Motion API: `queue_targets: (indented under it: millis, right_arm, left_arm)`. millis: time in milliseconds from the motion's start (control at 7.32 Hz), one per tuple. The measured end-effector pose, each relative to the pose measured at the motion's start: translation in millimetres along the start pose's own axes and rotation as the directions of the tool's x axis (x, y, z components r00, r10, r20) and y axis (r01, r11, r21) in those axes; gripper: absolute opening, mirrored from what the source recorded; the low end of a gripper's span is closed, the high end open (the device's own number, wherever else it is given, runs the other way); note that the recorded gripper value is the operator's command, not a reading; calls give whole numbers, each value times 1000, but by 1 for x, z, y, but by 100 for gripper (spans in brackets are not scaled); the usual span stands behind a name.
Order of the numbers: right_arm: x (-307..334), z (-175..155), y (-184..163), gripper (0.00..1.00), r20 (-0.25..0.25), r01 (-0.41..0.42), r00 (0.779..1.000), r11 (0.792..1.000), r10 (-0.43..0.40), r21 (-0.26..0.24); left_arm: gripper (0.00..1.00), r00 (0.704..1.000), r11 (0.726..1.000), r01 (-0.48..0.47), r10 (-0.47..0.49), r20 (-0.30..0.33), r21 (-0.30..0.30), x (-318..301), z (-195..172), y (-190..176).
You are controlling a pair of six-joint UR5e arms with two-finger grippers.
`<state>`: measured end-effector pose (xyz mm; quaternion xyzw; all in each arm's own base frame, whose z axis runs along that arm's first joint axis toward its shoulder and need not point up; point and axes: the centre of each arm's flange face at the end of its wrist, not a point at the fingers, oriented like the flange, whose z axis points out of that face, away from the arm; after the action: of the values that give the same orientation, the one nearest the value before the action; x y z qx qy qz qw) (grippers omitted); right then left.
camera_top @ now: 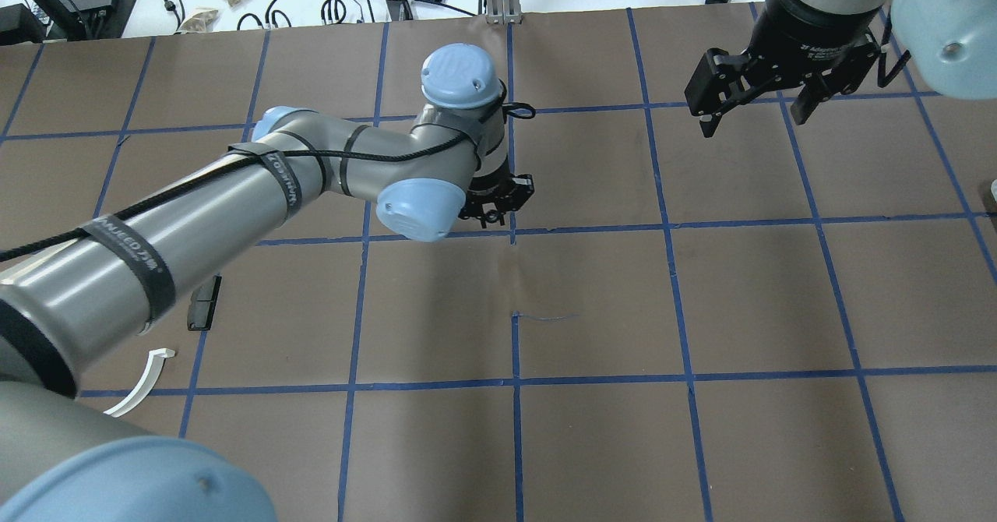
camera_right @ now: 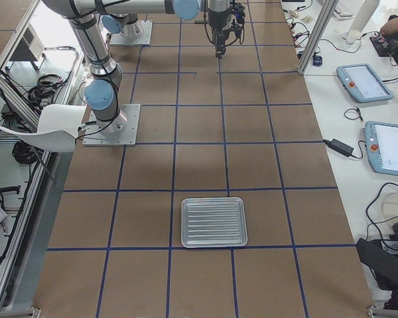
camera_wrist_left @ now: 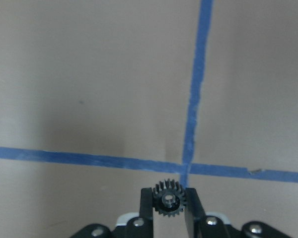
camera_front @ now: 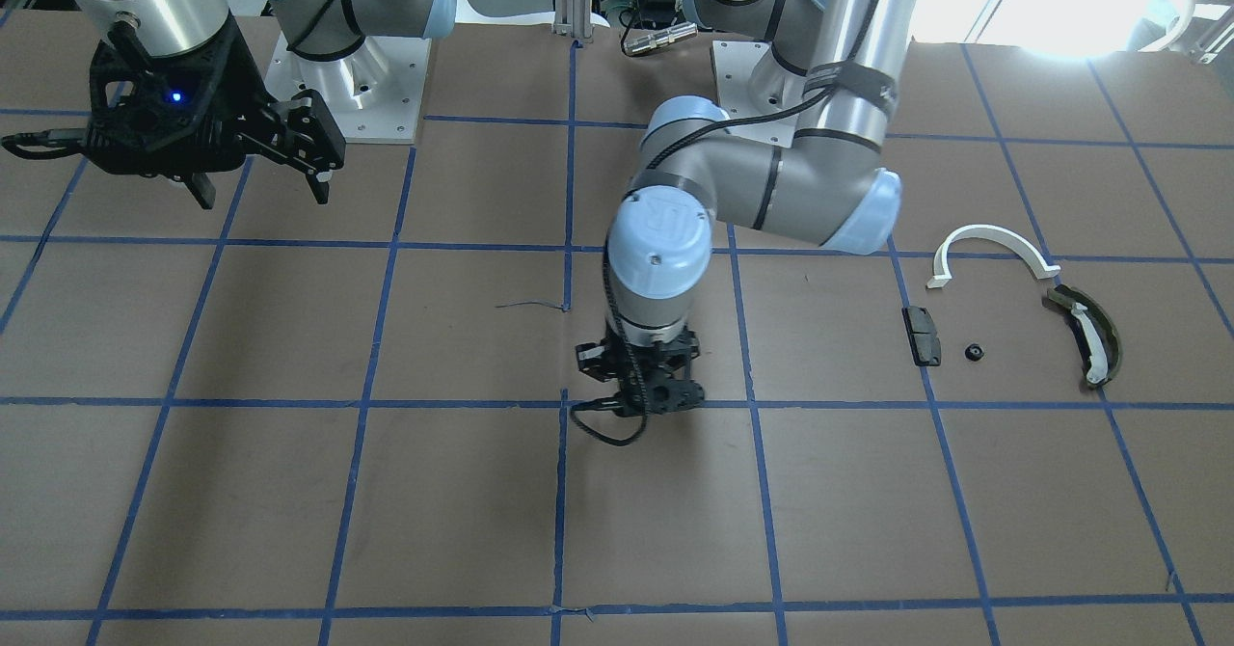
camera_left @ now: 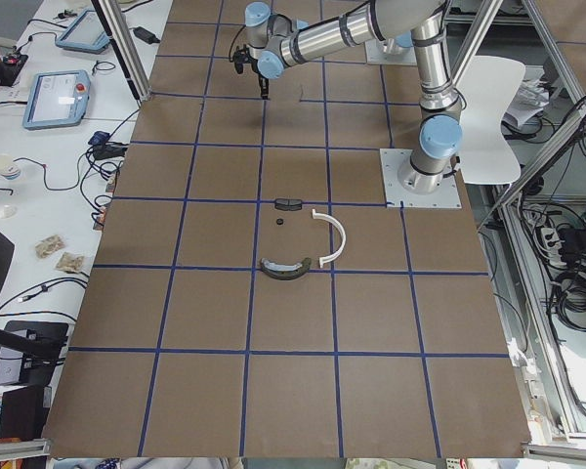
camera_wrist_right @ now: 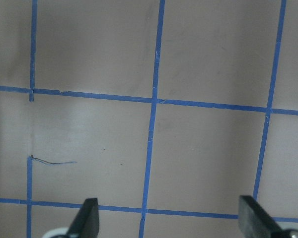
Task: Place bearing gear from tray to pile
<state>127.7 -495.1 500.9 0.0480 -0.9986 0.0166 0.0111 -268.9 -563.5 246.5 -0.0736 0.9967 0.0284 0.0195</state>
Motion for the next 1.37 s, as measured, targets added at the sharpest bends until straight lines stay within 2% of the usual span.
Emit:
queue_targets:
  millis: [137,410,820,1093,1366]
  right_arm:
    - [0,-1,0,100,2,-1,1000,1000,1,2]
    - [0,0,0,100,2,-1,1000,1000,1,1]
    - [0,-1,0,100,2,0,1000,1000,0,2]
    - [0,-1,-1,100,2,-1,1000,1000,1,2]
    - [0,-2,-1,100,2,0,1000,1000,0,3]
  left_arm:
    - [0,998,1000,-8,9,56,-23,-61,-16,-19]
    - [0,995,994,-68,73,72,-80,-190,-22,-44]
    - [0,994,982,-112,111,-20,-154,-419,15,-37]
    - [0,980,970,-195,187,-67,-146,-500,38,-21]
    - [0,976,974,-198,186,-112,-114,-526,68,-8]
